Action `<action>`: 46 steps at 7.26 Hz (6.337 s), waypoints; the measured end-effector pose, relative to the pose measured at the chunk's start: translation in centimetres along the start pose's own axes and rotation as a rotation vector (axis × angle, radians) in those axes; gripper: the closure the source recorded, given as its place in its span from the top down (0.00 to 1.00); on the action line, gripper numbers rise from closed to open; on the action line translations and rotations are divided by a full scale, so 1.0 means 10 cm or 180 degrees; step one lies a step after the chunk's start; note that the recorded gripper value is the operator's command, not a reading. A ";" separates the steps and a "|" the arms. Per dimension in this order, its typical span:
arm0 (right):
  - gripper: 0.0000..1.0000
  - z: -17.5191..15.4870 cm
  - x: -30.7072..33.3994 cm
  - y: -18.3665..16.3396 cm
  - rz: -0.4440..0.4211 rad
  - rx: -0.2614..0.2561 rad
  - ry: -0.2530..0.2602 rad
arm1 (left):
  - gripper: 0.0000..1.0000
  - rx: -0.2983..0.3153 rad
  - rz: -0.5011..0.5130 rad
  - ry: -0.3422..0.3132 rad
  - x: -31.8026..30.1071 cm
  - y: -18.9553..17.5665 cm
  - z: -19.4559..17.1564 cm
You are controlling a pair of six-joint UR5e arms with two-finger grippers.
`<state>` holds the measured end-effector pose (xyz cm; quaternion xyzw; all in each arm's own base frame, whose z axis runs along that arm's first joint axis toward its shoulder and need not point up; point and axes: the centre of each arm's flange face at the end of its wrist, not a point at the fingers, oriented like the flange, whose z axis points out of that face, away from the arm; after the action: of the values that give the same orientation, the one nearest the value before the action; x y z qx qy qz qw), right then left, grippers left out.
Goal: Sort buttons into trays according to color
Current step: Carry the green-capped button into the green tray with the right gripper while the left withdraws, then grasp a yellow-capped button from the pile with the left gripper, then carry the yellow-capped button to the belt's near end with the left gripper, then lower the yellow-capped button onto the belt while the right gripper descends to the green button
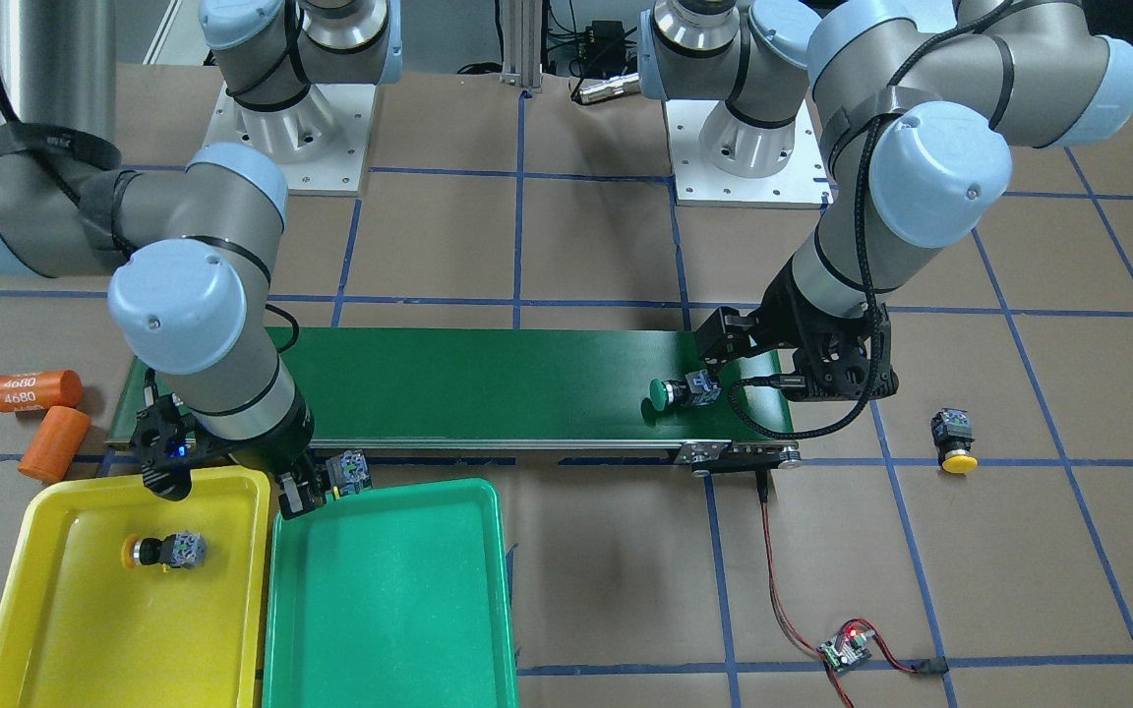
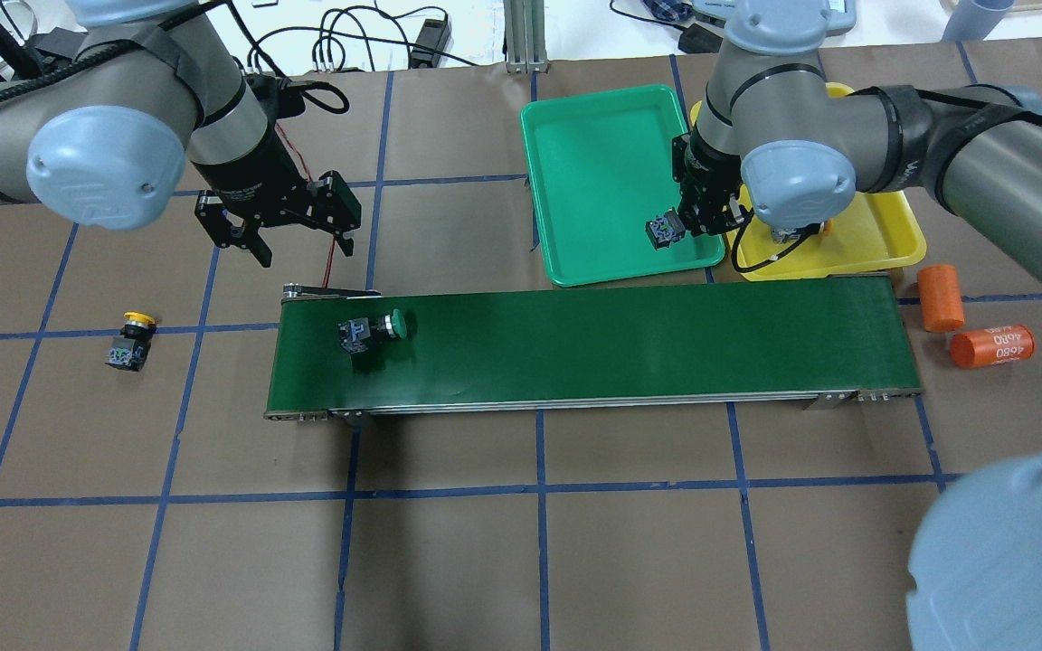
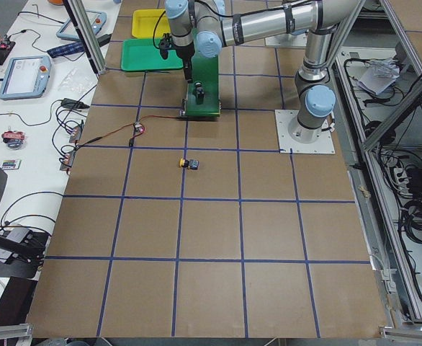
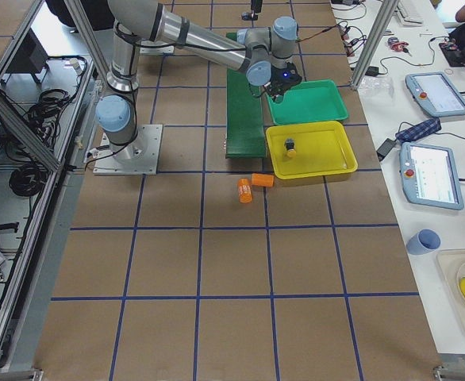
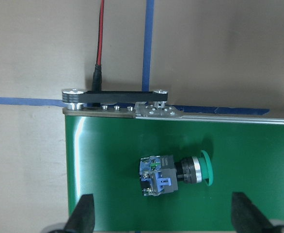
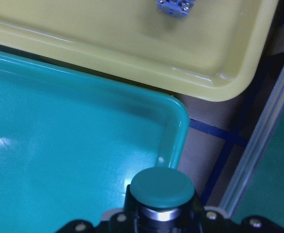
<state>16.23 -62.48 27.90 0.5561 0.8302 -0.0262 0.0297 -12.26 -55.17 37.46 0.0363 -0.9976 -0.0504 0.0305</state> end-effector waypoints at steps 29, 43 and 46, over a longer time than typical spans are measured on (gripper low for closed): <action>1.00 -1.49 1.21 0.27 0.0005 0.0020 0.0356 | 0.98 0.0020 0.0467 -0.0038 -3.36 -0.18 1.90; 1.00 -1.37 1.20 0.27 -0.0003 -0.0001 0.0432 | 0.00 0.0234 0.0105 -0.0009 -0.67 0.60 0.74; 1.00 -1.27 1.15 0.25 -0.0005 -0.0019 0.0456 | 0.00 0.0076 0.0046 0.0005 -0.34 0.65 1.01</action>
<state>13.92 -49.97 39.67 0.5558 0.8307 0.0160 -0.0282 -10.02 -47.50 27.86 0.0295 -0.9983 -0.0382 0.0313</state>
